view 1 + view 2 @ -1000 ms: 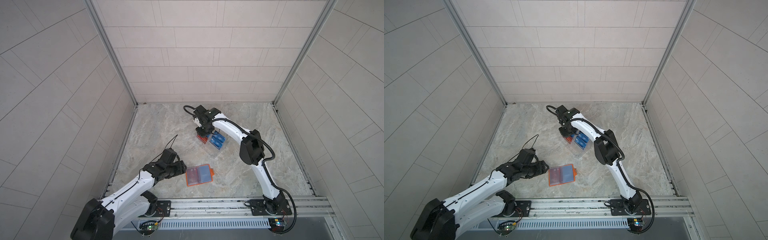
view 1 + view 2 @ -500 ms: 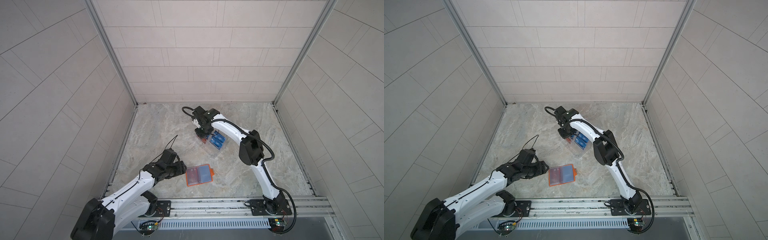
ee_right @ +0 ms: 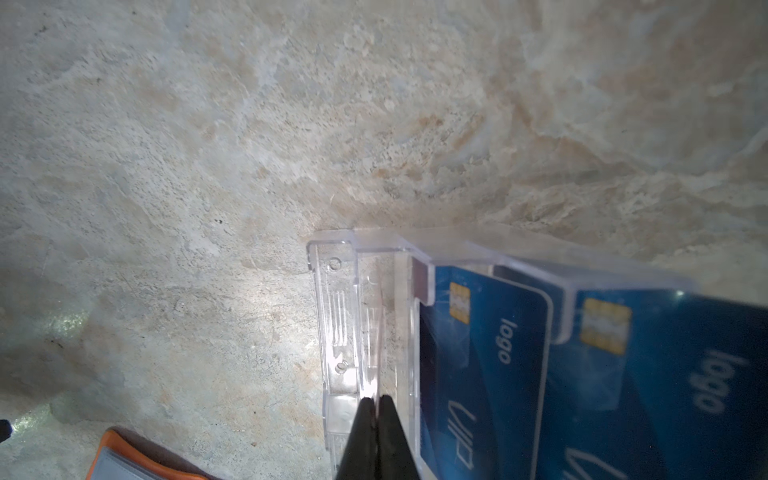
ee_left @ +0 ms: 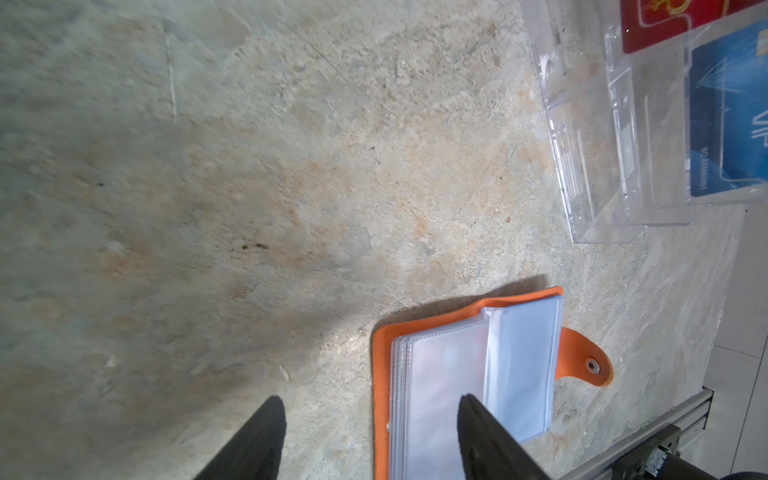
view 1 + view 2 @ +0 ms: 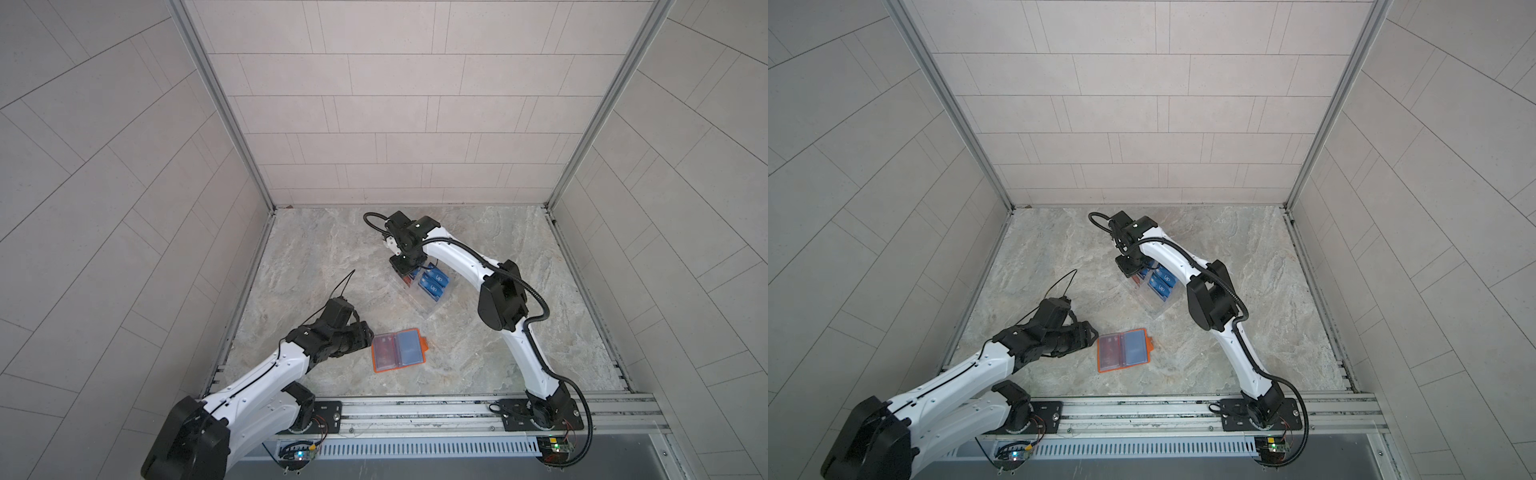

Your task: Put the credit cards into the card holder

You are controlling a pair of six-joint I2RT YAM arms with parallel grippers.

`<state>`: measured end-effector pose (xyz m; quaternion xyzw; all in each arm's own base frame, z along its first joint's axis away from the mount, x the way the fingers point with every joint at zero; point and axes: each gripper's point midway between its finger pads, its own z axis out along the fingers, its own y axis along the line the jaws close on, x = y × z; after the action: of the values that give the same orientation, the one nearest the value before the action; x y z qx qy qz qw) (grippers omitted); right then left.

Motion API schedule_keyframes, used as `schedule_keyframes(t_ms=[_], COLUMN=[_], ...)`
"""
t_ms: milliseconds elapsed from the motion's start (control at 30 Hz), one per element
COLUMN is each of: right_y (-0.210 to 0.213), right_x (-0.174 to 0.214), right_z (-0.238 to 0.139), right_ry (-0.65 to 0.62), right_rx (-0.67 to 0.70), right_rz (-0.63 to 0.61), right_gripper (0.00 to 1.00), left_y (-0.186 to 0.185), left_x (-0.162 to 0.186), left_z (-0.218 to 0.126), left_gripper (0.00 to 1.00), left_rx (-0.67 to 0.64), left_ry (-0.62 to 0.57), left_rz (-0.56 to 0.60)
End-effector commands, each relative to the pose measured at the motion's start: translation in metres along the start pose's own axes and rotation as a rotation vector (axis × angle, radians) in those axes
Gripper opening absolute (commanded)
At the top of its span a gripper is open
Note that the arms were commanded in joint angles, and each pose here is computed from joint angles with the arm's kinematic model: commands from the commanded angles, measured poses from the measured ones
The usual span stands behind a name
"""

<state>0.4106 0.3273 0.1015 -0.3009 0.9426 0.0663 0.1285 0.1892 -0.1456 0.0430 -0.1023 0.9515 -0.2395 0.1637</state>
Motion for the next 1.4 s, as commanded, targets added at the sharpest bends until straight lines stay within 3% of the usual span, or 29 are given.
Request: schedule_keyframes(t_ms=[0,367,667,833,1100,1367], right_y=[0.005,0.015,0.060,0.074,0.100,0.108], right_x=[-0.005,-0.004,0.011,0.040,0.093,0.132], right_z=[-0.027,-0.081,-0.116,-0.110,-0.076,-0.051], right_ry=[-0.030,-0.104,-0.240,-0.247,-0.174,-0.145], right_rx=[-0.007,-0.082,-0.391,-0.513,-0.656,-0.624], right_rz=[-0.038,-0.024,0.106,0.205,0.353,0.410], right_gripper=[0.00,0.00,0.00,0.00,0.00,0.00], left_y=[0.007,-0.003,-0.003,-0.006,-0.014,-0.059], left_x=[0.001,-0.013,-0.024,-0.028,-0.015,0.009], left_z=[0.003,-0.011,-0.031,-0.039,-0.027,-0.009], left_gripper=[0.70,0.69,0.68,0.68,0.68,0.67], left_rx=[-0.018,-0.028,-0.070,-0.062,0.007,0.121], left_ry=[-0.005,-0.040,-0.090,-0.123,-0.059,0.051], left_rz=[-0.023,-0.010,0.003,-0.002,-0.001,0.122])
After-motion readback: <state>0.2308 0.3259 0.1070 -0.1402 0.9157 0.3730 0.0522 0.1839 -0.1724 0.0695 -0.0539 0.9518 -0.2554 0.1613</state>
